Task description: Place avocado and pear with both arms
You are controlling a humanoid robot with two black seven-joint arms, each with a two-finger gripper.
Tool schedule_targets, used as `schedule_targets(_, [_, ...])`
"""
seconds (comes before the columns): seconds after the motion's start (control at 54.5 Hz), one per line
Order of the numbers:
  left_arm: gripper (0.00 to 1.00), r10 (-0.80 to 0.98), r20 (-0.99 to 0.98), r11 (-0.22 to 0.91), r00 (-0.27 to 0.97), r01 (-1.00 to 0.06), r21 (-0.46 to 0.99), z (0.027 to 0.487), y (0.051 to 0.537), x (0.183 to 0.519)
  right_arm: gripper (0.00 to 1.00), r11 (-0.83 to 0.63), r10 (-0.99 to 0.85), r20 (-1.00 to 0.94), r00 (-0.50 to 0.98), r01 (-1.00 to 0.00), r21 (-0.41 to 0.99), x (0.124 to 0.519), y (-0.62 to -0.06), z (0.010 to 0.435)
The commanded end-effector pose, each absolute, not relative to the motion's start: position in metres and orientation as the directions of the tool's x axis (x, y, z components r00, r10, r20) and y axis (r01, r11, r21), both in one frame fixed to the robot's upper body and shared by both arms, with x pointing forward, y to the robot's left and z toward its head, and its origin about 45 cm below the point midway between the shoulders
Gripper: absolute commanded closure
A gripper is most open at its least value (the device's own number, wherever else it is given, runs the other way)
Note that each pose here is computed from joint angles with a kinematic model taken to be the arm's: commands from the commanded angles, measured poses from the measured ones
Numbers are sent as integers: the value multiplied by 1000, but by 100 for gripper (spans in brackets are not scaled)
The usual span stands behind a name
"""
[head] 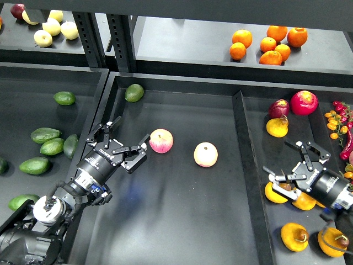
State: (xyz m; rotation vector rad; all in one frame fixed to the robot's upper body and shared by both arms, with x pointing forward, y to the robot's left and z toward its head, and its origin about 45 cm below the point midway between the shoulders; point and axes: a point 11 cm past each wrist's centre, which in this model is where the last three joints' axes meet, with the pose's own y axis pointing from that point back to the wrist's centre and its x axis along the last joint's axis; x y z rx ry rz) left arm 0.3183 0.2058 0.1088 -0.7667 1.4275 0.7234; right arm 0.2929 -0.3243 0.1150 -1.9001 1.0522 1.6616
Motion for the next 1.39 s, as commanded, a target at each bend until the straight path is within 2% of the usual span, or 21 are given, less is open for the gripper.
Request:
schedule_targets(0.0, [1,-27,-998,579,51,-813,-57,118,203,321,0,-575,-124,-992,27,-817,50,302,-301,114])
schedule_targets(0.11, [1,-34,-997,578,71,-813,-78,125,203,323,0,-499,38,-998,60,-864,-70,311,-273,116])
schedule_targets(0.404, [1,-38,-996,587,86,-804,-92,130,199,323,0,-411,197,-978,68,-900,-145,313,-234,110])
schedule_targets(0.661, [1,-39,-996,588,77,-804,-85,126,199,317,0,-463,105,-994,35,-883,-80,290,-231,95])
schedule_targets(1.046, [1,-21,-999,596,47,-802,-50,113,199,287,0,-498,129,-985,117,-851,-166,293,-216,123])
schedule_targets(1.175, [1,-30,-998,594,48,-802,-56,114,199,279,0,-545,156,-972,175,-805,-233,293,-196,145])
schedule_targets(1.377, [1,-37,-999,590,29,-806,-46,109,199,266,0,-576,169,-966,193,-776,-256,290,-183,154])
